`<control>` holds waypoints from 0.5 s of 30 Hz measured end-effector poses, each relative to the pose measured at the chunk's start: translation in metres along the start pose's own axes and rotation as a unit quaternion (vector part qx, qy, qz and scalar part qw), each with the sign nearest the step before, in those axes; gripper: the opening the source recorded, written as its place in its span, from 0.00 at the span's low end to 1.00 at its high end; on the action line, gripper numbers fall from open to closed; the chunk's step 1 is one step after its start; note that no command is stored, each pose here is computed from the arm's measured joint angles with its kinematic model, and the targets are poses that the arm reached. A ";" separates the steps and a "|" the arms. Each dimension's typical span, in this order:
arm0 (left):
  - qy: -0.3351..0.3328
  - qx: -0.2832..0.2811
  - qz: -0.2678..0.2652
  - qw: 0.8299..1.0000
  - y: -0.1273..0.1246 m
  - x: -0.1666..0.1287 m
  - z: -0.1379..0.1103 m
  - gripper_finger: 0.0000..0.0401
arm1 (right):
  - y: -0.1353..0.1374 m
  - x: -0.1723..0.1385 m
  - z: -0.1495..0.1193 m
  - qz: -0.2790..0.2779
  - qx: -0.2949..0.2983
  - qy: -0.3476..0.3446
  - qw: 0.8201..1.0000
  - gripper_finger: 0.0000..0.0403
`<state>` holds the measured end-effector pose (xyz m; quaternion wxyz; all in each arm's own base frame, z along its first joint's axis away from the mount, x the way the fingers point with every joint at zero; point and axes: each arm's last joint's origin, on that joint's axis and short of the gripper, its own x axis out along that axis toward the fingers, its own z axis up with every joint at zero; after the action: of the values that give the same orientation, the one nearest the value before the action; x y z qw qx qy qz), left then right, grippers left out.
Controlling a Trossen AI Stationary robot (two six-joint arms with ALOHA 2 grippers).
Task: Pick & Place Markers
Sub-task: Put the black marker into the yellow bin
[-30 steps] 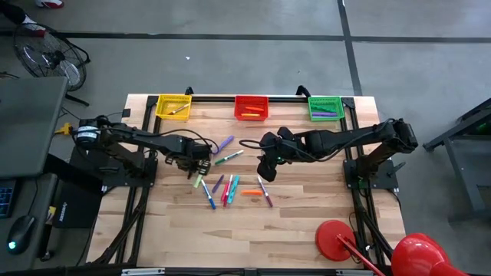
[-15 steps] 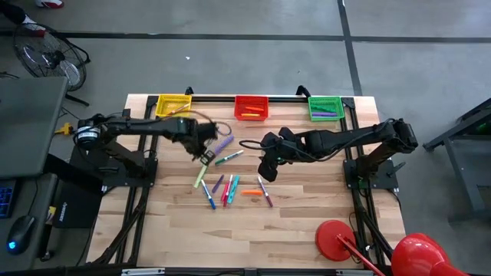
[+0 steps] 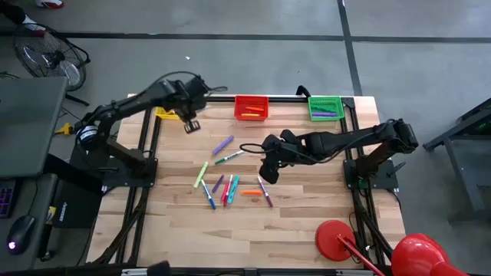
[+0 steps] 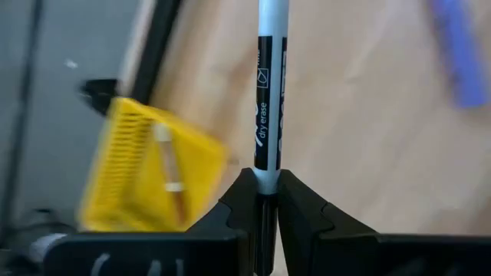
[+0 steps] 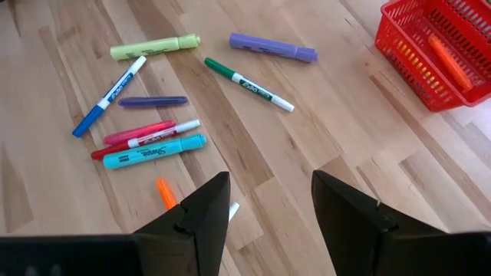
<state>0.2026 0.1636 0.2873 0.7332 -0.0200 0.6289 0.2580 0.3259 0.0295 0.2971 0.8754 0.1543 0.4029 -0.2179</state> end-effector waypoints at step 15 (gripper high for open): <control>0.149 0.145 0.080 0.975 0.056 0.064 -0.001 0.07 | -0.002 0.000 0.001 -0.034 0.037 -0.024 0.998 0.43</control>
<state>0.1839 0.2340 0.2440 0.6035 0.0984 0.7611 0.2163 0.3257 0.0271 0.2978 0.8707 0.1677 0.3782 -0.2660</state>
